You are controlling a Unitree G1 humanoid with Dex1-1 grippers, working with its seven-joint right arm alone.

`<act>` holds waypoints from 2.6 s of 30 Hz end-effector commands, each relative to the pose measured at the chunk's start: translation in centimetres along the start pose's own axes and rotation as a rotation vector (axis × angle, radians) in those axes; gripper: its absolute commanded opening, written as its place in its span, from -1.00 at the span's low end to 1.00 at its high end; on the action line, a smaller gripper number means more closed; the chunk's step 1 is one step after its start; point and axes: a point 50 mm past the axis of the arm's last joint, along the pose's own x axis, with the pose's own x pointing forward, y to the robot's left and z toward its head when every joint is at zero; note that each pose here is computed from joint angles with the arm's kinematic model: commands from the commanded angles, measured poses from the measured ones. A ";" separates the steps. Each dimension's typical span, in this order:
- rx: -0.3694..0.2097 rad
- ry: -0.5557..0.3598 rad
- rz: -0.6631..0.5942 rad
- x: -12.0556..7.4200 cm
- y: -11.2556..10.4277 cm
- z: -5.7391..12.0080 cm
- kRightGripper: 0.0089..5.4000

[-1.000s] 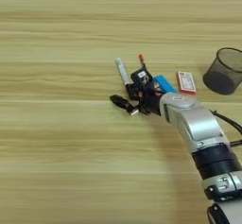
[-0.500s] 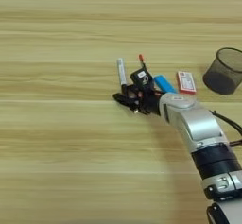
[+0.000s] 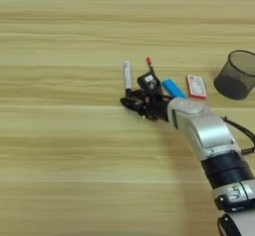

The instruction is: Move the objects on the table

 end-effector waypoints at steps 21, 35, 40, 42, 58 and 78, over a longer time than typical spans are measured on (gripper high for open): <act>-0.061 -0.047 -0.059 -0.2 -0.9 1.9 -0.75; -0.058 -0.071 -0.069 -0.4 -1.0 2.2 -0.75; -0.052 -0.095 -0.080 -0.7 -1.1 2.6 -0.75; -0.047 -0.106 -0.088 -0.8 -1.3 2.8 -0.75; -0.020 -0.244 -0.188 -3.2 -2.9 5.1 -0.75; -0.015 -0.229 -0.628 -5.6 -9.9 4.6 -0.75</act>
